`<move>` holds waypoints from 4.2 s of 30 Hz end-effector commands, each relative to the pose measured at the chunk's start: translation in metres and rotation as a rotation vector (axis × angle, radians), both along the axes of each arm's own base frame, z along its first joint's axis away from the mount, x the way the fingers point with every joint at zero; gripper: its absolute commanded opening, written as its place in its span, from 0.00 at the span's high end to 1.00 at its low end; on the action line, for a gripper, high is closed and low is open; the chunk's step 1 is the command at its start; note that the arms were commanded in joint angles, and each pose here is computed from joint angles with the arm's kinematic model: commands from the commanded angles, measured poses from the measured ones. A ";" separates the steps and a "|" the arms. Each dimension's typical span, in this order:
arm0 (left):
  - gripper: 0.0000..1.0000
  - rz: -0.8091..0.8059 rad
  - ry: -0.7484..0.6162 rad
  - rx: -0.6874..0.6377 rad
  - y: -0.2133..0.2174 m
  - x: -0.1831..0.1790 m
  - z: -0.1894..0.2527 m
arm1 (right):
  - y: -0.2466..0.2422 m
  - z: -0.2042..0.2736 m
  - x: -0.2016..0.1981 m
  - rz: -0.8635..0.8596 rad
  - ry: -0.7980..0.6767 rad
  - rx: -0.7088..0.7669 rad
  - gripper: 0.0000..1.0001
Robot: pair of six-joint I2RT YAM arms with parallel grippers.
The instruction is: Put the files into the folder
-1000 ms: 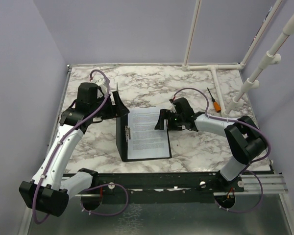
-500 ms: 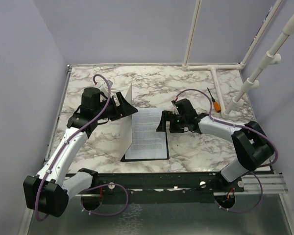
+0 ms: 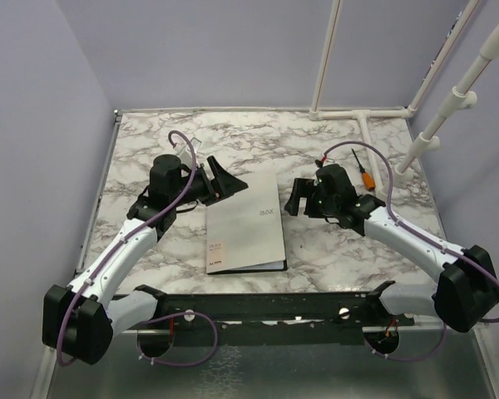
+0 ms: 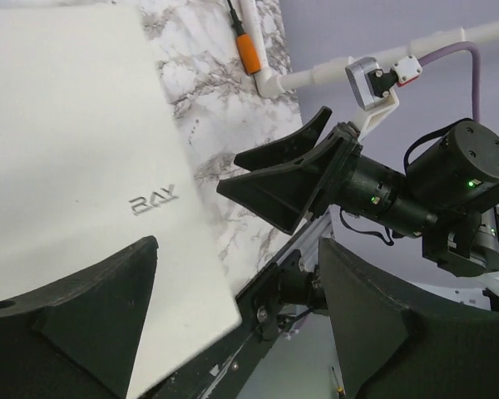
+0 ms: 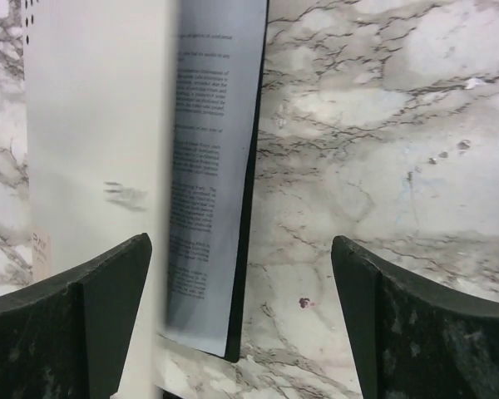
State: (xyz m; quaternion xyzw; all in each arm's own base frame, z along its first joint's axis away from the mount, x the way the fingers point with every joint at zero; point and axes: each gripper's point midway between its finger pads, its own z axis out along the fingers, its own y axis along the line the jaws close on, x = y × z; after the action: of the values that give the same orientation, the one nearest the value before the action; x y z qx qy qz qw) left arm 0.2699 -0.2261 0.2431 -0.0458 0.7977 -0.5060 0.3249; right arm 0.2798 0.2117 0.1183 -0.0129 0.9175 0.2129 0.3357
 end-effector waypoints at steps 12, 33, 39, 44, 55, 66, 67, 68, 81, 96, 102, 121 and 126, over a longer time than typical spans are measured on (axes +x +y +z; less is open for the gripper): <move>0.16 0.019 -0.036 0.043 -0.010 0.008 0.001 | -0.042 0.035 0.001 -0.128 -0.121 -0.107 0.06; 0.17 0.349 0.147 0.730 0.103 0.014 -0.110 | -0.017 0.019 0.002 -0.019 -0.057 -0.075 0.09; 0.19 0.360 0.236 0.751 0.105 0.009 -0.150 | -0.008 -0.006 0.005 0.006 -0.008 -0.085 0.13; 0.27 0.416 0.296 0.801 0.118 0.006 -0.174 | -0.003 -0.026 0.008 0.006 0.038 -0.092 0.20; 0.59 0.511 0.352 0.816 0.131 0.000 -0.201 | 0.002 -0.059 0.017 -0.001 0.098 -0.133 0.73; 0.68 0.429 0.409 0.799 0.115 -0.001 -0.227 | 0.009 -0.086 0.021 0.003 0.153 -0.142 0.95; 0.68 0.425 0.408 0.798 0.114 0.000 -0.228 | 0.009 -0.089 0.021 0.002 0.159 -0.147 0.98; 0.68 0.422 0.410 0.798 0.114 0.000 -0.228 | 0.010 -0.090 0.022 0.002 0.162 -0.150 0.99; 0.68 0.388 0.417 0.789 0.106 0.001 -0.233 | 0.008 -0.107 0.025 -0.011 0.169 -0.320 1.00; 0.71 0.273 0.376 0.764 0.063 0.002 -0.234 | 0.012 -0.109 0.018 -0.013 0.163 -0.384 0.99; 0.71 0.247 0.368 0.756 0.052 0.006 -0.234 | 0.006 -0.109 0.016 -0.028 0.161 -0.400 1.00; 0.65 0.292 0.314 0.817 0.064 0.017 -0.211 | -0.016 -0.073 0.030 -0.105 0.065 -0.475 0.89; 0.60 0.315 0.279 0.847 0.071 0.022 -0.191 | -0.019 -0.046 0.035 -0.123 0.021 -0.472 0.80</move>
State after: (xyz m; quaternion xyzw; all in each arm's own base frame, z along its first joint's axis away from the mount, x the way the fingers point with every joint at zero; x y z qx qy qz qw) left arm 0.2881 -0.1568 0.0265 -0.1083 0.9564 -0.0754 0.2604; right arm 0.3067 0.1963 0.0382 -0.0386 0.9555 -0.0188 0.2920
